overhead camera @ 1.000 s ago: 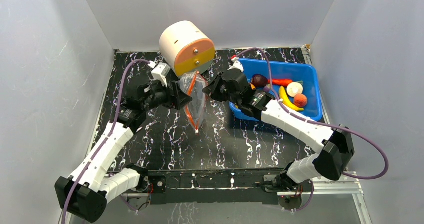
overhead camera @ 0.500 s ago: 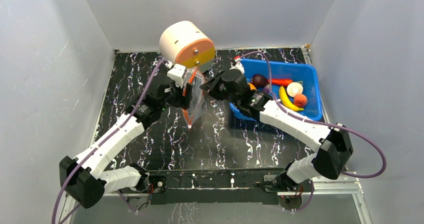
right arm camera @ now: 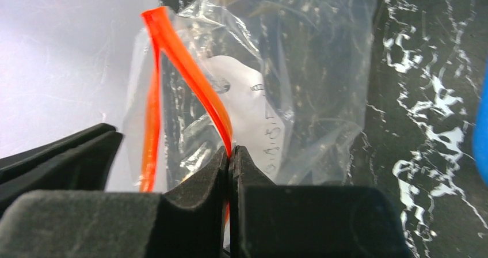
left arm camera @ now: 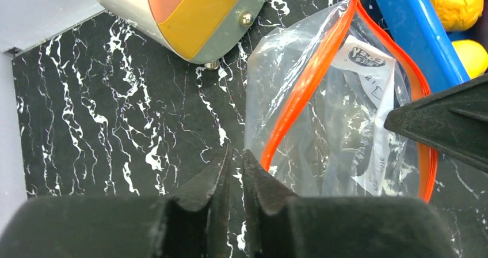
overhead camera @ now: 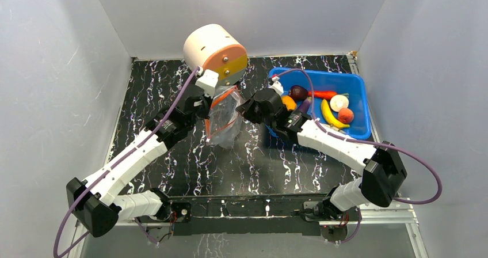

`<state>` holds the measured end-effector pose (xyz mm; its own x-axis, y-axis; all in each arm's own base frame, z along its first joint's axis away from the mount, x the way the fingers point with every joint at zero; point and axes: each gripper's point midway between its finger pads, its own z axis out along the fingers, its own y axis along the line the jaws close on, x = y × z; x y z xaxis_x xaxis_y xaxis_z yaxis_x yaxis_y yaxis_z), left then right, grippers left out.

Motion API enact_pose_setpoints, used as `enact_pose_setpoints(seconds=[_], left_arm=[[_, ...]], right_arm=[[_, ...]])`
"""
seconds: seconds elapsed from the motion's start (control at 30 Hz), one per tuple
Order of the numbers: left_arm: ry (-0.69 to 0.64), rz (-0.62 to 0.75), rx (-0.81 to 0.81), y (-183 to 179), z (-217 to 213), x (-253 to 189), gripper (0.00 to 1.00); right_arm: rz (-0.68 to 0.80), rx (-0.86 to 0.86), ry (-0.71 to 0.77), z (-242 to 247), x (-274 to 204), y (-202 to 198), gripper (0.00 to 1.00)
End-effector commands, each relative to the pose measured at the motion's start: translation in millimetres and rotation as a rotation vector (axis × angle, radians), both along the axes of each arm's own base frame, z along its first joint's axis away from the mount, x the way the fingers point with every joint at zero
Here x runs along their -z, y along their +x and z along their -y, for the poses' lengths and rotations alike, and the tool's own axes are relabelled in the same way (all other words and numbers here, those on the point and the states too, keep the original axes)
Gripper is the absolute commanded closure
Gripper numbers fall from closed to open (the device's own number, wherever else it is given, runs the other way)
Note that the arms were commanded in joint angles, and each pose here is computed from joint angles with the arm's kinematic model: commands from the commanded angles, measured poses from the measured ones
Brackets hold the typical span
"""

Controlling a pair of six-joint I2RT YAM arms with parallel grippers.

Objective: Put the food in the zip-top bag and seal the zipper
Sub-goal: Open the zipper of the food storage bag.

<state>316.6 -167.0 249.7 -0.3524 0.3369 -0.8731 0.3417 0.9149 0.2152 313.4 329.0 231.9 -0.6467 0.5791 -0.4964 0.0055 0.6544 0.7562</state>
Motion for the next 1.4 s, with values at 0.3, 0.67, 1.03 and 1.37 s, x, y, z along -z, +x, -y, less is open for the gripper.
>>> enact_pose_setpoints(seconds=[0.3, 0.67, 1.03, 1.37], left_arm=[[-0.199, -0.073, 0.263, -36, 47, -14, 0.48], [-0.235, -0.112, 0.322, -39, 62, 0, 0.21], [-0.290, -0.050, 0.349, -43, 67, -15, 0.23], [-0.104, -0.070, 0.265, -33, 65, -1, 0.38]], right_arm=[[0.089, 0.047, 0.080, 17, -27, -4, 1.00], [0.094, 0.049, 0.106, 15, -35, -4, 1.00], [0.089, 0.065, 0.110, 15, -33, -1, 1.00], [0.103, 0.083, 0.110, 15, -39, 4, 1.00]])
